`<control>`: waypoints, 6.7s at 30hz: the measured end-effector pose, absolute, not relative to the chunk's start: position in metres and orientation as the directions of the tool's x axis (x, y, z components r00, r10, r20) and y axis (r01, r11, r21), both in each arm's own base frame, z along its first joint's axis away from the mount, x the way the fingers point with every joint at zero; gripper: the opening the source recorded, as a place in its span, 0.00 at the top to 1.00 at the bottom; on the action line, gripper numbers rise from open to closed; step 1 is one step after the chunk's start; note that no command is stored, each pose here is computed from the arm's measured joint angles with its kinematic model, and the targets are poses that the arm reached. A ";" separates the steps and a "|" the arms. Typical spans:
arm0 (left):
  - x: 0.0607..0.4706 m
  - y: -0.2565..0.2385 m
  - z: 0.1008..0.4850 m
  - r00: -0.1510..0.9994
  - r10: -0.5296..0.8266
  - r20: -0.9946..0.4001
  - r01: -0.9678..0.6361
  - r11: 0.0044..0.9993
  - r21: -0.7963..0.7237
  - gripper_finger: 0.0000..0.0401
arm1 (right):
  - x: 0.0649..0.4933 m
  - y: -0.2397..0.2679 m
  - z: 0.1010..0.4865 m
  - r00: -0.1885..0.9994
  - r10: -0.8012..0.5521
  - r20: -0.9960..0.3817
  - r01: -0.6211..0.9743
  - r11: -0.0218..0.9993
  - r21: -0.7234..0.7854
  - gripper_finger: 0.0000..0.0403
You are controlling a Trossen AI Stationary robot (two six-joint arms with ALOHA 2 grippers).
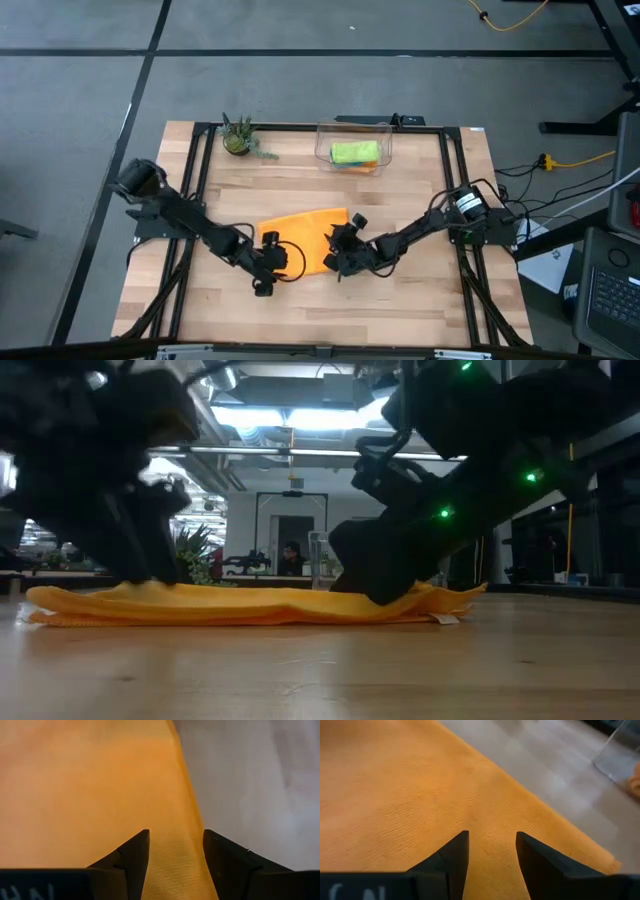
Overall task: Fold microfiber towels
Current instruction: Fold the orange towel on the table
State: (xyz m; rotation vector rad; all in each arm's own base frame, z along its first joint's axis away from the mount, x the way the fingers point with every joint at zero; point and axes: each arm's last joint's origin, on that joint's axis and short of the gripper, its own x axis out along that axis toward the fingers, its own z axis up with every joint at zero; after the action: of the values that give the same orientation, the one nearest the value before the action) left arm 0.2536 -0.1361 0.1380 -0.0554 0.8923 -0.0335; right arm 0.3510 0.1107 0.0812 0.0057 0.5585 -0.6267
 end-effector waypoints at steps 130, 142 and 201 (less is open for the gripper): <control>0.232 -0.148 0.262 0.222 0.607 -0.763 -0.118 0.794 0.597 0.55 | 0.475 0.106 0.088 0.855 -0.242 -0.458 0.197 0.970 -0.144 0.59; 0.235 -0.153 0.261 0.264 0.576 -0.773 -0.139 0.816 0.561 0.55 | 0.430 0.138 0.191 0.800 -0.173 -0.575 0.126 0.985 -0.122 0.59; 0.253 -0.236 0.140 0.418 -0.111 -0.902 -0.029 0.990 -0.135 0.40 | 0.385 0.216 0.120 0.566 0.038 -0.823 -0.235 0.965 -0.117 0.34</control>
State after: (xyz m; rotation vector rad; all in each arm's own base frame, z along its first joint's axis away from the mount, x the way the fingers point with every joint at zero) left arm 0.2533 -0.2364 0.1403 -0.1370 1.1396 -0.0520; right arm 0.3853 0.2156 0.1202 -0.2241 0.9573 0.1624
